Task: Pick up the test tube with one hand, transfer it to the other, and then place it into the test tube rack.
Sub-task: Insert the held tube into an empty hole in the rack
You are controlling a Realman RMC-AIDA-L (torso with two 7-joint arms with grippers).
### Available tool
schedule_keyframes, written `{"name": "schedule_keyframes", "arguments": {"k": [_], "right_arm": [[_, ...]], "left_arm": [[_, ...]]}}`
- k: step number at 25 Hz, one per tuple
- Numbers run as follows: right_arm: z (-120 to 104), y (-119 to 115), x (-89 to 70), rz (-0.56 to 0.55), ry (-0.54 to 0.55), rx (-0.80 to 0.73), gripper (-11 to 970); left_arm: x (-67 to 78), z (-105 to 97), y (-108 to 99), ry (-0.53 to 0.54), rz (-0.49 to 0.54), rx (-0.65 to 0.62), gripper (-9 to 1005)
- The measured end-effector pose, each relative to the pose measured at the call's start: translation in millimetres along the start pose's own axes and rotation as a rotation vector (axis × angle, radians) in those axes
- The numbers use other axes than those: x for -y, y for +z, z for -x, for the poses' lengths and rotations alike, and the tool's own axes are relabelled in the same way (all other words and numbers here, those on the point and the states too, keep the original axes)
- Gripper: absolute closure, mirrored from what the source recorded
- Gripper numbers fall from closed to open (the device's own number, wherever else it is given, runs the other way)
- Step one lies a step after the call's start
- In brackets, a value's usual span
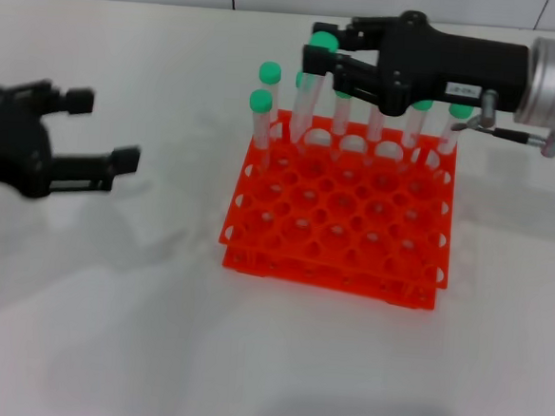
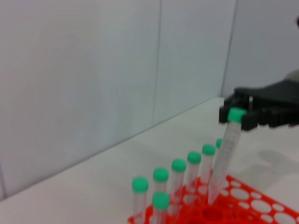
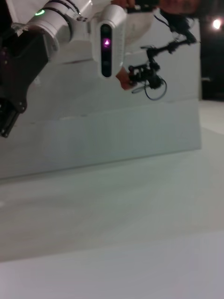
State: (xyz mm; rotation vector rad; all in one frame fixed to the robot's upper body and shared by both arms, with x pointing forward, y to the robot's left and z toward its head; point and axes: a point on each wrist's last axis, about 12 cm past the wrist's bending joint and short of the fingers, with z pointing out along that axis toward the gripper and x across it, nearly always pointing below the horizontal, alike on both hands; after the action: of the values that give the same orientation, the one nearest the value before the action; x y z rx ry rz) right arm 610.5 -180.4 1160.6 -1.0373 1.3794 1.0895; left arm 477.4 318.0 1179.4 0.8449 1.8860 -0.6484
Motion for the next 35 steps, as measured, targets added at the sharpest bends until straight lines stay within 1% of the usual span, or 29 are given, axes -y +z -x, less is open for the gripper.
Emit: {"name": "schedule_keyframes", "arguments": {"k": [7, 10, 13, 17, 22, 30, 35], "right_arm": [[10, 19, 5.7, 0.026, -0.011, -0.063, 681], [12, 28, 8.7, 0.018, -0.013, -0.094, 680], [12, 35, 11.7, 0.000, -0.009, -0.118, 679], [11, 38, 15.7, -0.039, 0.013, -0.129, 678], [6, 34, 18.7, -0.089, 0.051, -0.122, 677], [-6, 31, 16.5, -0.119, 0.074, -0.127, 676], [-14, 25, 15.2, -0.145, 0.091, -0.101, 675]], "left_arm": [[0.6, -47, -17, -0.064, 0.024, 0.066, 102], [0.5, -60, -21, -0.067, 0.033, 0.086, 103], [-1.7, -67, -23, -0.080, 0.044, 0.091, 103], [-6.0, -70, -21, -0.095, 0.046, 0.095, 103], [-8.1, -71, -19, -0.085, 0.042, 0.098, 104], [-14.4, -71, -15, -0.093, 0.045, 0.093, 104], [-15.0, -70, -14, -0.088, 0.041, 0.093, 104]]}}
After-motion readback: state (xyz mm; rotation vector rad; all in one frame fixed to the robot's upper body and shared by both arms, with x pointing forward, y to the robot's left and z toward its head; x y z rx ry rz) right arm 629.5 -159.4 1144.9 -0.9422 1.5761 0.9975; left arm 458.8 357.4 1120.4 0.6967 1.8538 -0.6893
